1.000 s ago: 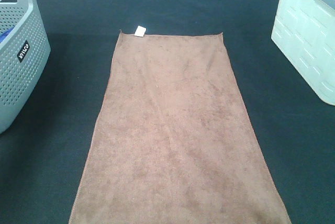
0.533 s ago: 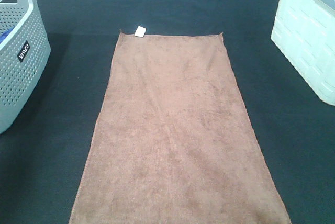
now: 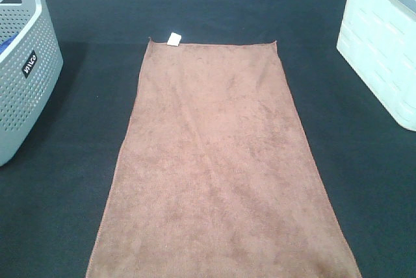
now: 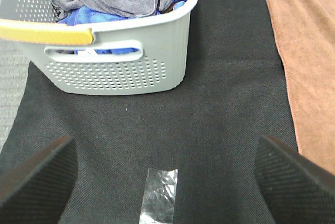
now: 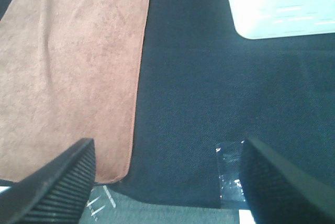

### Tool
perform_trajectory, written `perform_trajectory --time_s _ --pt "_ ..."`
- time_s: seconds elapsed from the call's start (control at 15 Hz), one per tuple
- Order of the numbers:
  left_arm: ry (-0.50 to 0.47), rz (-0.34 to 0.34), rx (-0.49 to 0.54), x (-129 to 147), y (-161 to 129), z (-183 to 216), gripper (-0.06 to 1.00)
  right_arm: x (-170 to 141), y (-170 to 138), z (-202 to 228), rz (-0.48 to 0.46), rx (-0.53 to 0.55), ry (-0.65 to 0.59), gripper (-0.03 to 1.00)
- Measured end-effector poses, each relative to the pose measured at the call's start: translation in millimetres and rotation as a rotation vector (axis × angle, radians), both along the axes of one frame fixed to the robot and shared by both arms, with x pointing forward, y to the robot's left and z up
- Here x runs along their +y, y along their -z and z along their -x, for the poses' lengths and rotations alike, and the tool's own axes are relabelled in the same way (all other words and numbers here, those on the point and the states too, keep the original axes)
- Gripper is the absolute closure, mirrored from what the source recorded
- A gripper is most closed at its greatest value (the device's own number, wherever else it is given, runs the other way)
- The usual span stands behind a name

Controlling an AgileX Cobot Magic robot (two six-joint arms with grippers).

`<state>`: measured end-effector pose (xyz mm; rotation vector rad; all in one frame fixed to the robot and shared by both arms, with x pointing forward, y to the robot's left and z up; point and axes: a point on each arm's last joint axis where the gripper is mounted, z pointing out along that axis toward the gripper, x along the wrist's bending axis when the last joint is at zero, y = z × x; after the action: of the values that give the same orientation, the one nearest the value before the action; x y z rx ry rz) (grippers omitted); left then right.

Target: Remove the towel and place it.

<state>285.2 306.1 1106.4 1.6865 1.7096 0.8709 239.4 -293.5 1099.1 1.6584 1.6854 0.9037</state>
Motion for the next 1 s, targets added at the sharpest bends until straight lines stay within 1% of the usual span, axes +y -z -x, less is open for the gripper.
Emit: perform_trajectory --time_s 0.13,0.27,0.33,0.47,0.53,0.6,1.0 --pt "0.0 0.0 -0.051 -0.1 16.2 19.6 0.08 -0.2 8.3 7.3 0.008 -0.043 -0.003 0.24" --pt "0.0 -0.001 -0.127 -0.2 35.5 41.4 0.08 -0.3 19.5 13.2 0.01 -0.081 -0.004 0.24" --pt "0.0 -0.001 -0.127 -0.2 35.5 41.4 0.08 -0.3 19.5 13.2 0.01 -0.081 -0.004 0.24" --pt "0.003 0.005 -0.183 -0.8 52.1 52.7 0.08 -0.5 29.7 13.8 0.019 -0.147 -0.006 0.24" --pt "0.008 0.013 -0.193 -1.6 54.1 52.5 0.08 -0.6 39.4 10.2 0.023 -0.165 -0.006 0.24" --pt "0.011 0.016 -0.2 -1.9 54.3 51.5 0.08 -1.0 45.5 7.9 0.026 -0.152 -0.004 0.24" --pt "0.018 0.03 -0.204 -3.2 54.2 51.7 0.08 -1.1 46.0 6.2 0.03 -0.167 -0.005 0.24"
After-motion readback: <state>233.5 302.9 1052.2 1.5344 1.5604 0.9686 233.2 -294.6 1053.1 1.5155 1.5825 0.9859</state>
